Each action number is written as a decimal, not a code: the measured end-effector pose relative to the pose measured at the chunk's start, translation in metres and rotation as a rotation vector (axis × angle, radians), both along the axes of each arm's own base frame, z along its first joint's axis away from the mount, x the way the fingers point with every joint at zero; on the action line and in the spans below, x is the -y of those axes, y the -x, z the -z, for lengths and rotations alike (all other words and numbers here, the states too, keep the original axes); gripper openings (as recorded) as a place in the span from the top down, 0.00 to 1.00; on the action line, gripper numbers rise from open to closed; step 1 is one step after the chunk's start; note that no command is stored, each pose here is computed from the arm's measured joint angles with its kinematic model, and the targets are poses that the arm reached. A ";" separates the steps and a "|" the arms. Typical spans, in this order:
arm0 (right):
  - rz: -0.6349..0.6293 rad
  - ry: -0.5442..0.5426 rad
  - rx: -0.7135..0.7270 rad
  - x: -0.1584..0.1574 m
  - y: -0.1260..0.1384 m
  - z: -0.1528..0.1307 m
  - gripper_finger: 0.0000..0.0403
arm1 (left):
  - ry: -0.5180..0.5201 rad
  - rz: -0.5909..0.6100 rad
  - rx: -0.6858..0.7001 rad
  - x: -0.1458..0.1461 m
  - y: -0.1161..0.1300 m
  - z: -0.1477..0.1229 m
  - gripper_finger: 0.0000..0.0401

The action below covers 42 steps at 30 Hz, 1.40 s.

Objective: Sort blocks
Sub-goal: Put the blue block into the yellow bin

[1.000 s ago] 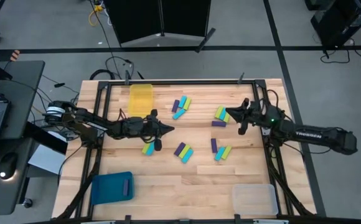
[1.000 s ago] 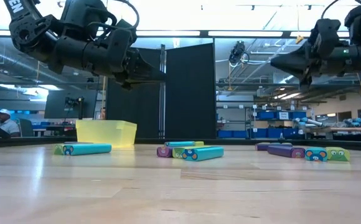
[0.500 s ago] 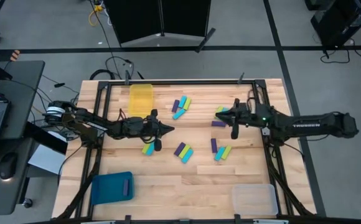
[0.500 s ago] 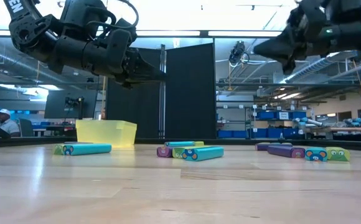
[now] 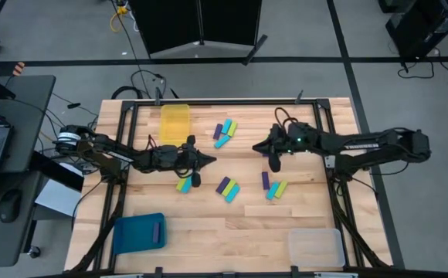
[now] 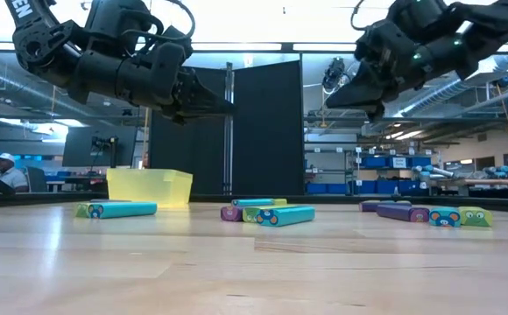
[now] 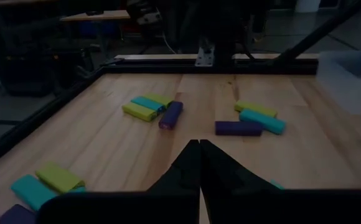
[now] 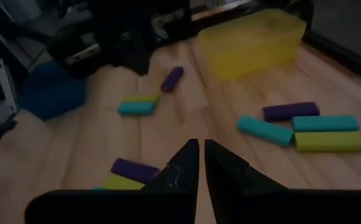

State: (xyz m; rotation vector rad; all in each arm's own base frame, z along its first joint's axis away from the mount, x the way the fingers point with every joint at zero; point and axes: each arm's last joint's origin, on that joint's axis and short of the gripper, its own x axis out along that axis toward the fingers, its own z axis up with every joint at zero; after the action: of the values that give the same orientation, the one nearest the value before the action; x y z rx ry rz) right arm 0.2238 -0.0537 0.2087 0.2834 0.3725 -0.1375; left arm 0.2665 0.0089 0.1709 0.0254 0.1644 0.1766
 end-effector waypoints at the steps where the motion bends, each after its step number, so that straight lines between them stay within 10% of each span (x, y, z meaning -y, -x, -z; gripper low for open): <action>1: 0.000 0.006 -0.012 0.001 -0.002 0.002 0.90 | -0.004 -0.003 -0.001 -0.001 0.000 0.000 0.98; 30: 0.155 0.131 -0.177 0.016 -0.004 0.021 0.67 | -0.003 -0.123 -0.006 -0.034 0.003 0.000 0.98; 42: -0.033 0.155 -0.125 0.012 -0.010 0.011 0.66 | -0.022 -0.065 -0.045 -0.032 0.003 0.004 0.98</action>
State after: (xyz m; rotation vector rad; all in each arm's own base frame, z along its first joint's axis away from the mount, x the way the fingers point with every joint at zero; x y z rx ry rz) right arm 0.2340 -0.0657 0.1973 0.1159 0.4876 -0.1515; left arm 0.2630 0.0408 0.1672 0.0456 0.2084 0.2424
